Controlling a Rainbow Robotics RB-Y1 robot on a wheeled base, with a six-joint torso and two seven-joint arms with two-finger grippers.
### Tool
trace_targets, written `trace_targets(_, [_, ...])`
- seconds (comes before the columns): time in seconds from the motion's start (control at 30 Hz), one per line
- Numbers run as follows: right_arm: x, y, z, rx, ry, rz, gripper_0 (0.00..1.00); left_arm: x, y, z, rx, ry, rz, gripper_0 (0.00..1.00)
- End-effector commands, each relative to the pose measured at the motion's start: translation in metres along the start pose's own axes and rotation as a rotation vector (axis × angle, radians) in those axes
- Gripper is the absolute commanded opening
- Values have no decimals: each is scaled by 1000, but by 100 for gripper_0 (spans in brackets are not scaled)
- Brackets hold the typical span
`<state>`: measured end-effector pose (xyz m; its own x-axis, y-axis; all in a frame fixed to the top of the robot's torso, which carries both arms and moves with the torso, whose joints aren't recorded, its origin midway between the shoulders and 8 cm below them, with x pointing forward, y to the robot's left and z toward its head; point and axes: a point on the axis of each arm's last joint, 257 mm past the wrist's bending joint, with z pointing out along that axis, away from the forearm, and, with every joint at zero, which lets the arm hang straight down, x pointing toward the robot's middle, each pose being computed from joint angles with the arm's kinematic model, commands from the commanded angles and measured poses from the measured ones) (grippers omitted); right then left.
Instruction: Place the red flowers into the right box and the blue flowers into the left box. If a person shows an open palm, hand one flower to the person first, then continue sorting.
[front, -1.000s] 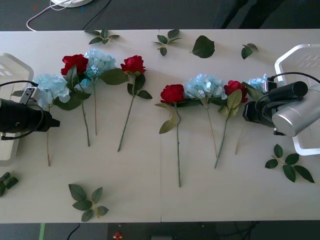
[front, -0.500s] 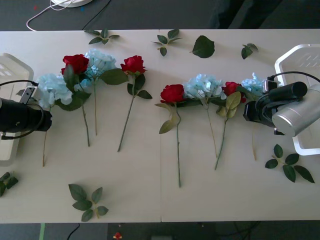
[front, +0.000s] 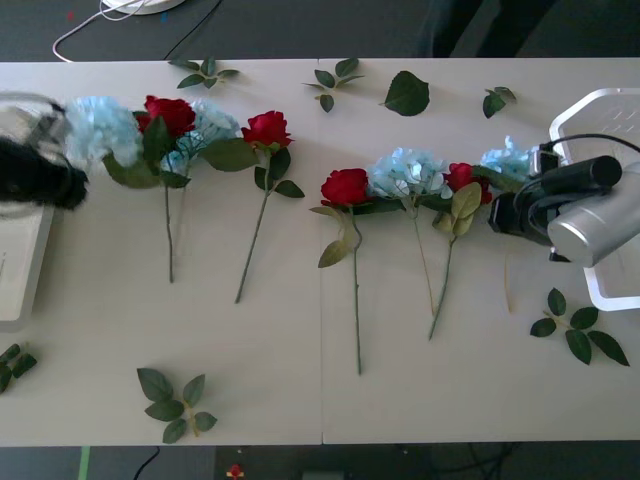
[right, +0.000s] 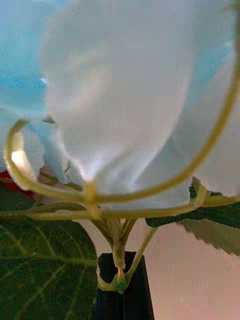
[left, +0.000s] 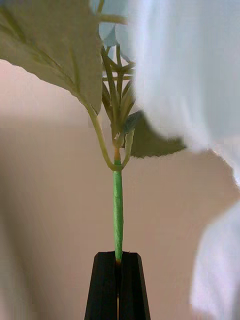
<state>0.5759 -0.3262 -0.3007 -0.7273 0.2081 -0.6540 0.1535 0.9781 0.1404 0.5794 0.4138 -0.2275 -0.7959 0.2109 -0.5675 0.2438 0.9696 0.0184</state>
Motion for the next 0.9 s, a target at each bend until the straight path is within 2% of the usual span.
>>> trace_targets(0.03, [-58,24,-28,-74,-98,32,0,-91,6,-59,-41,-71,34,0])
trace_targets(0.2, [-74,23,-60,-125,-87,31,0,-122,15,-108,-39,-75,37,0])
trace_targets(0.43, [-85,53,-132,-286,-91,-47,0,-91,35,-148,42,-3,-4,0])
trace_targets(0.6, [-83,89,-187,-425,-165,-184,0,-88,35,-154,97,-14,7,0])
trace_targets(0.77, [-77,141,-245,-592,-267,-362,0,-94,29,-145,148,-88,-14,0])
trace_targets(0.9, [-63,183,-281,-751,-305,-426,0,-93,29,-129,138,-140,20,0])
